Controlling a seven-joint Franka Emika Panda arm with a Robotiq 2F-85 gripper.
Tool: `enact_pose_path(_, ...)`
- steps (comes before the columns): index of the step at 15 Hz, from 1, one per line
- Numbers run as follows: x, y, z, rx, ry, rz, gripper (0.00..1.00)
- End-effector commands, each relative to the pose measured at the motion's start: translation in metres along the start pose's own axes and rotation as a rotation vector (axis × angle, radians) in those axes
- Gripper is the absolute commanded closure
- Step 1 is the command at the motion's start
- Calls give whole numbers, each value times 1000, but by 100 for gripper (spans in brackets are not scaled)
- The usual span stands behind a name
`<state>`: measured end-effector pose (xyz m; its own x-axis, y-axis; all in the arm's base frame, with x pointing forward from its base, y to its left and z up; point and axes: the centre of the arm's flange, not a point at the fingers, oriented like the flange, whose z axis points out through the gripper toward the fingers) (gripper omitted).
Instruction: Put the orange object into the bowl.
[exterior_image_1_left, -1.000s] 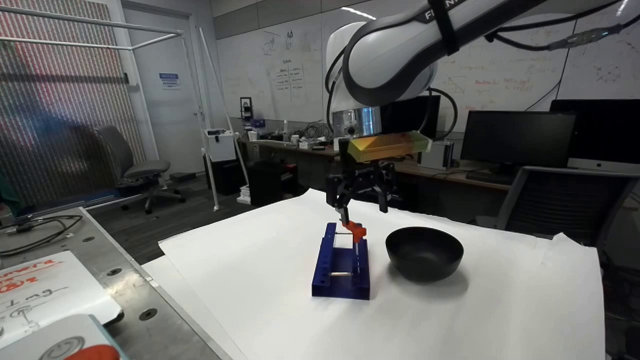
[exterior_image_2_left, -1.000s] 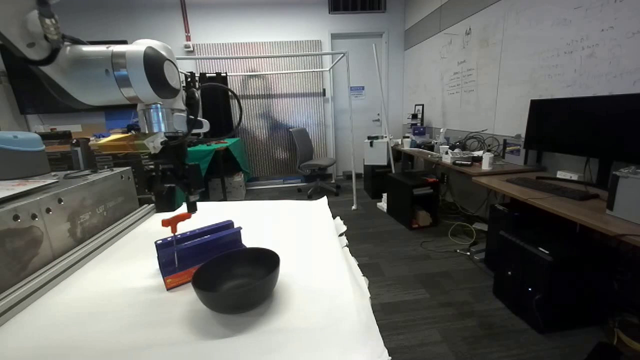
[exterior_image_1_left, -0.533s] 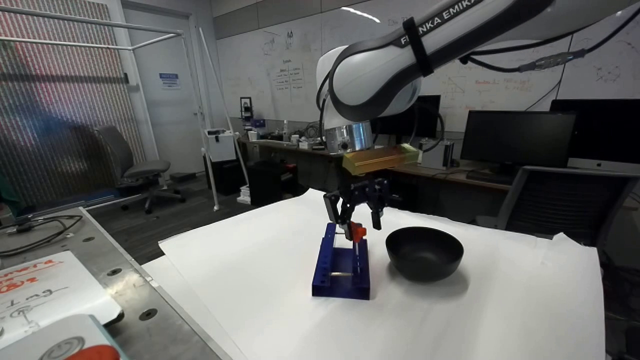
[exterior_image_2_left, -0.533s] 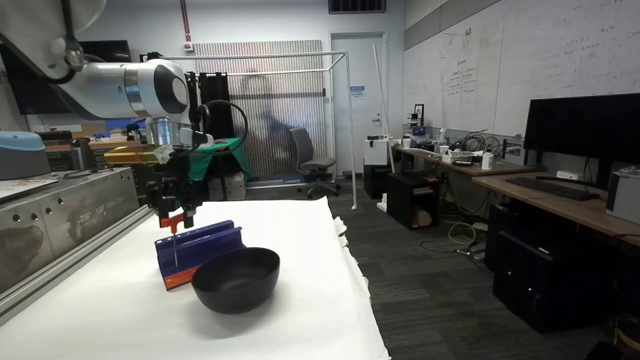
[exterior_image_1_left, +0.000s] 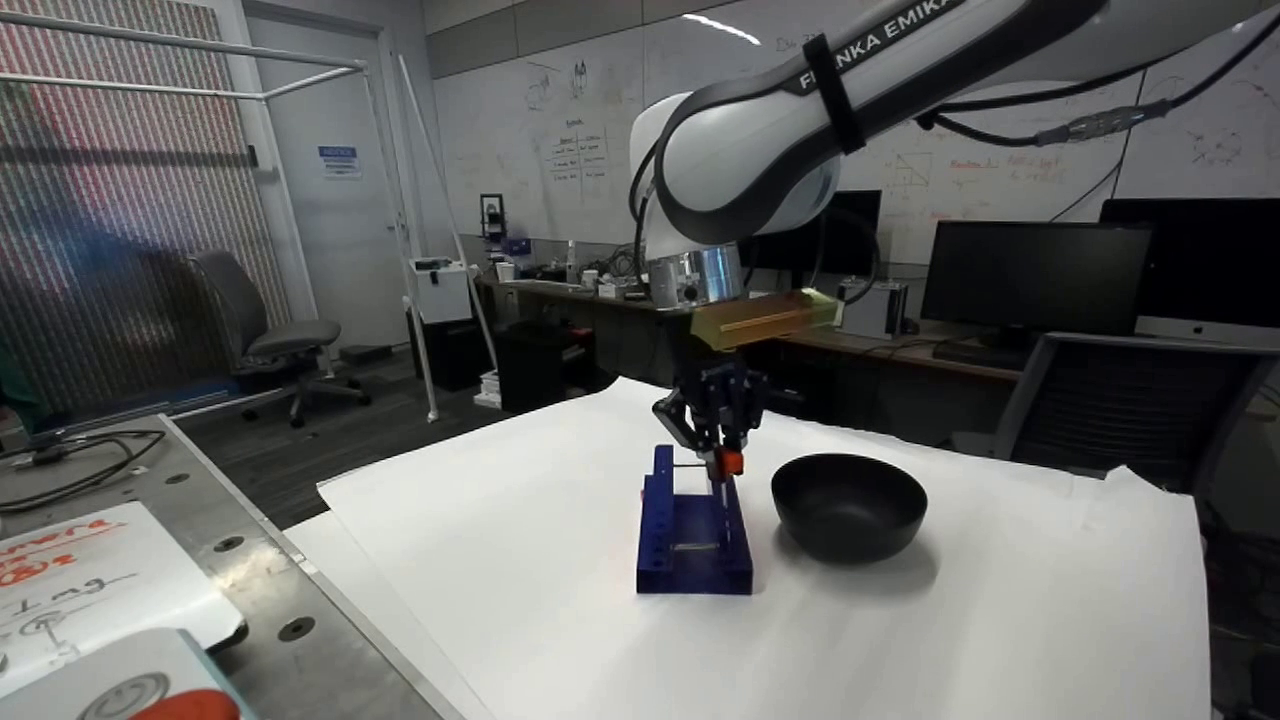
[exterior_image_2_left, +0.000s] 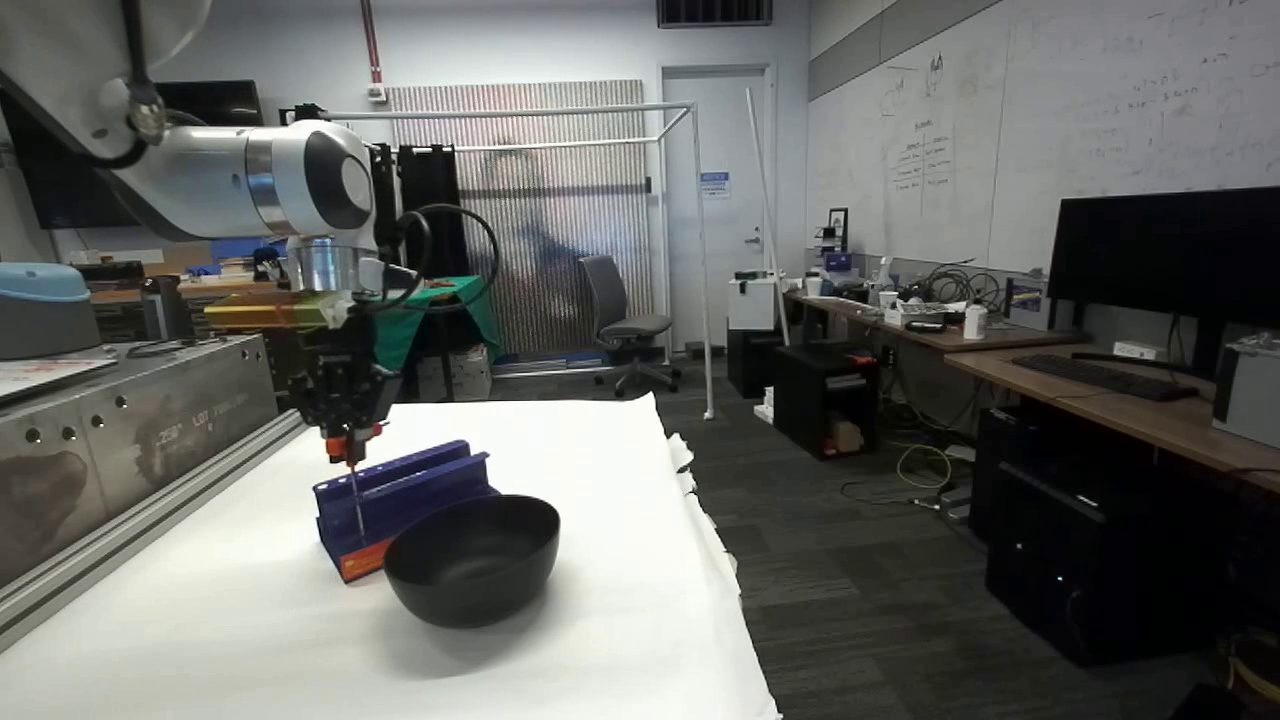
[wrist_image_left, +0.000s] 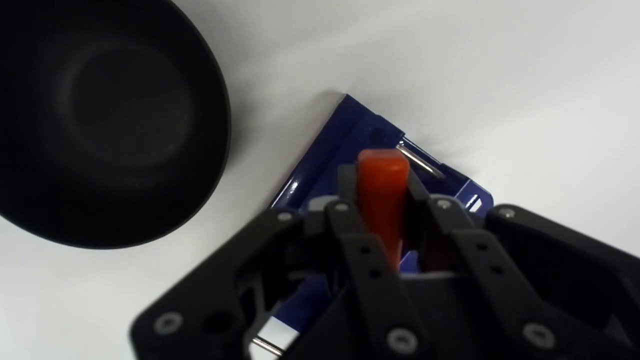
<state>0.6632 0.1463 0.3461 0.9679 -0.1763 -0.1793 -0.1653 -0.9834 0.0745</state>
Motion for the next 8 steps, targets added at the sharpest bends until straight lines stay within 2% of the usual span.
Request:
enact_pose_path(1,-26,6,-26,6,-5,-78,86)
enact_pose_path(5,-69,15,-77,10,7,-109,85)
enact_pose_path(8,-100,27,-114,-13,5,-61,85)
